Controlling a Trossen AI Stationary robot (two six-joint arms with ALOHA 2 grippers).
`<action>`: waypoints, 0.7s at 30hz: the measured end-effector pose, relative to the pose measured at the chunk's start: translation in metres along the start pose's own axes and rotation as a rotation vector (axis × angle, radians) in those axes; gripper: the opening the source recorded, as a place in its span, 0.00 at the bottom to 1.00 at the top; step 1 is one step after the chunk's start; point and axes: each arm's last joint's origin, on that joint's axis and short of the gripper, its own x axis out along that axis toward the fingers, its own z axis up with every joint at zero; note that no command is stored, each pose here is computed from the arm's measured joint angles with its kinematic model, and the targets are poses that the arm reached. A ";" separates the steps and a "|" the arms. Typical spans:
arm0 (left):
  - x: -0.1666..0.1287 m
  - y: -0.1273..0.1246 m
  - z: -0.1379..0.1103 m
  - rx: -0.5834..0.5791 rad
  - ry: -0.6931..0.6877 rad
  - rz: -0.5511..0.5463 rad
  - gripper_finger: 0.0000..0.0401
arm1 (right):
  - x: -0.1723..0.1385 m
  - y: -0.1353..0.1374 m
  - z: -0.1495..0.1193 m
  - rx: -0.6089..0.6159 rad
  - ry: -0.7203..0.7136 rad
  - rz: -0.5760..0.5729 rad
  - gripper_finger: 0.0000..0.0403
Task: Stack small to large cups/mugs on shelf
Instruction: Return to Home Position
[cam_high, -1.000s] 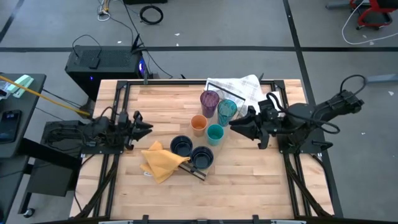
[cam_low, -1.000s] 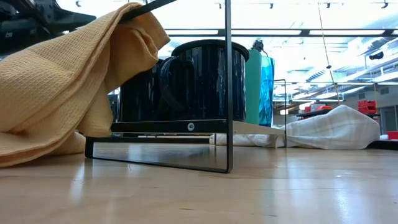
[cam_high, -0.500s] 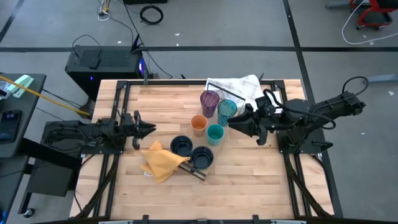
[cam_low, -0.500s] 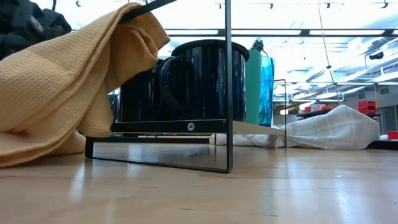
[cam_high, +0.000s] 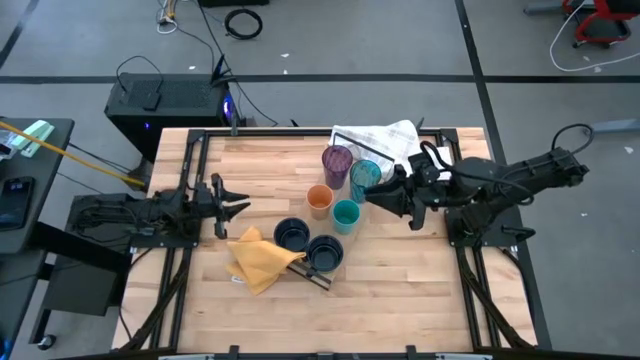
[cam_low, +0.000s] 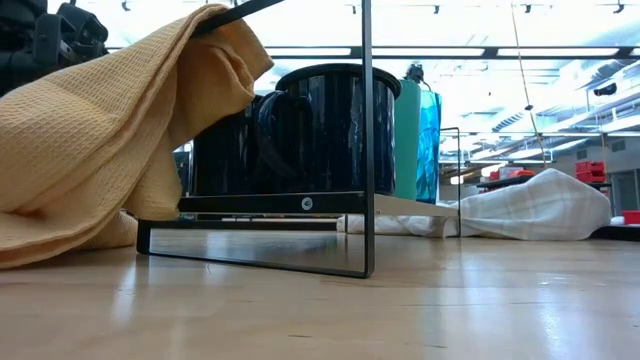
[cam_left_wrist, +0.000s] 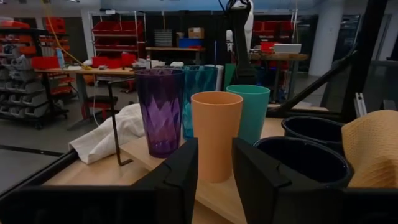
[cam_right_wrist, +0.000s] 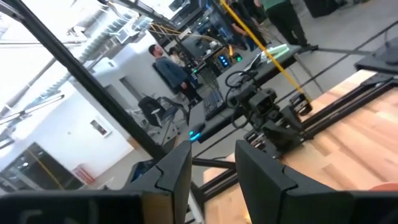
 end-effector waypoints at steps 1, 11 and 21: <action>0.000 0.000 0.000 -0.001 0.000 0.000 0.26 | 0.000 -0.001 0.000 -0.008 0.000 -0.001 0.32; 0.000 0.000 0.000 -0.009 0.000 0.000 0.25 | 0.013 -0.043 -0.003 -0.072 -0.023 0.124 0.32; 0.000 0.000 -0.001 -0.044 0.010 0.000 0.25 | -0.046 -0.104 -0.023 -0.056 -0.164 0.169 0.26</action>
